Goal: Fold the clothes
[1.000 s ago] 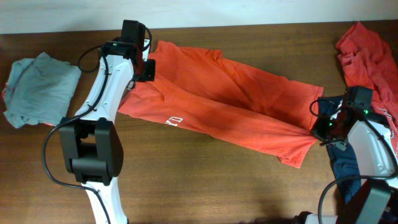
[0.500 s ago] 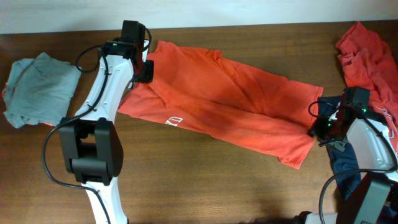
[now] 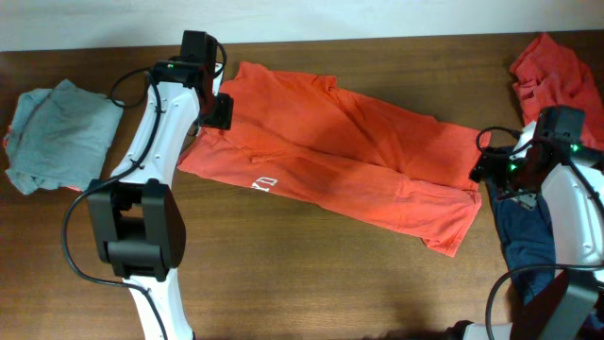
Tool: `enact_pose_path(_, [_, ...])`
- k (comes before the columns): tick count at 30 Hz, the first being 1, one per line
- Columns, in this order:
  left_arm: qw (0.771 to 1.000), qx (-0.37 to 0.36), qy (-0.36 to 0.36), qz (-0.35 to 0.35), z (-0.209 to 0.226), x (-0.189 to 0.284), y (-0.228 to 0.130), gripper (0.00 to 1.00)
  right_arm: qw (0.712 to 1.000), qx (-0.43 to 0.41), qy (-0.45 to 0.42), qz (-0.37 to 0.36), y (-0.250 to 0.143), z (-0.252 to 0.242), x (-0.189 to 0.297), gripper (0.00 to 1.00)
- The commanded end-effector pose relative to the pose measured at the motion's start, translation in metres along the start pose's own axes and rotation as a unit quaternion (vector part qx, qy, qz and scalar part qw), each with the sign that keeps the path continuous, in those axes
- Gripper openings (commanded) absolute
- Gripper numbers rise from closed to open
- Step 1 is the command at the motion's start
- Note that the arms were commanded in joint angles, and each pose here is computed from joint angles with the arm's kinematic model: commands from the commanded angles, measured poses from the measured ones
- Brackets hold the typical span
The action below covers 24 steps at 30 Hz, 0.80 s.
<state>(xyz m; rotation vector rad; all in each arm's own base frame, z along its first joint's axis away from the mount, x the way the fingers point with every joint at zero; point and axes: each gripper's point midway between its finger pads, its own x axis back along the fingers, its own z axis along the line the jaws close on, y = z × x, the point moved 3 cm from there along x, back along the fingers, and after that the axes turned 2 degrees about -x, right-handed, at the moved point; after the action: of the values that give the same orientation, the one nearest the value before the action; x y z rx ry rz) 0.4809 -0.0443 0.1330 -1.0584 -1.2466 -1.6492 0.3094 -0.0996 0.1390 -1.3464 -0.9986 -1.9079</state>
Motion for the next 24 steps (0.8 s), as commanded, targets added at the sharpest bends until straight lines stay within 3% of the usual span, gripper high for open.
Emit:
enact_pose_path(1, [0.999,-0.039,-0.033,-0.002,-0.011,-0.018,0.005,0.68,0.998,0.034,0.058,0.001,0.003,0.016,0.007,0.81])
enact_pose_path(6, [0.995,-0.081,-0.062,0.0,-0.023,-0.045,0.006,0.65,0.997,0.043,0.057,0.001,0.003,0.016,0.007,0.81])
enact_pose_path(11, [0.986,-0.099,-0.07,-0.118,-0.029,-0.05,0.056,0.65,0.997,0.049,0.055,-0.027,0.015,0.017,0.007,0.81])
enact_pose_path(14, [0.973,-0.092,-0.105,-0.186,-0.038,-0.034,0.085,0.65,0.995,0.054,0.069,-0.042,0.022,0.022,0.009,0.81])
enact_pose_path(18, [0.97,-0.081,-0.096,-0.21,-0.03,0.013,0.111,0.65,0.992,0.077,0.065,-0.069,0.038,0.038,0.03,0.82])
enact_pose_path(20, [0.965,-0.08,-0.088,-0.232,-0.024,0.04,0.125,0.65,0.989,0.092,0.072,-0.092,0.053,0.053,0.049,0.76])
enact_pose_path(24, [0.953,-0.084,-0.108,-0.27,-0.028,0.063,0.141,0.67,0.986,0.102,0.078,-0.106,0.072,0.067,0.069,0.75])
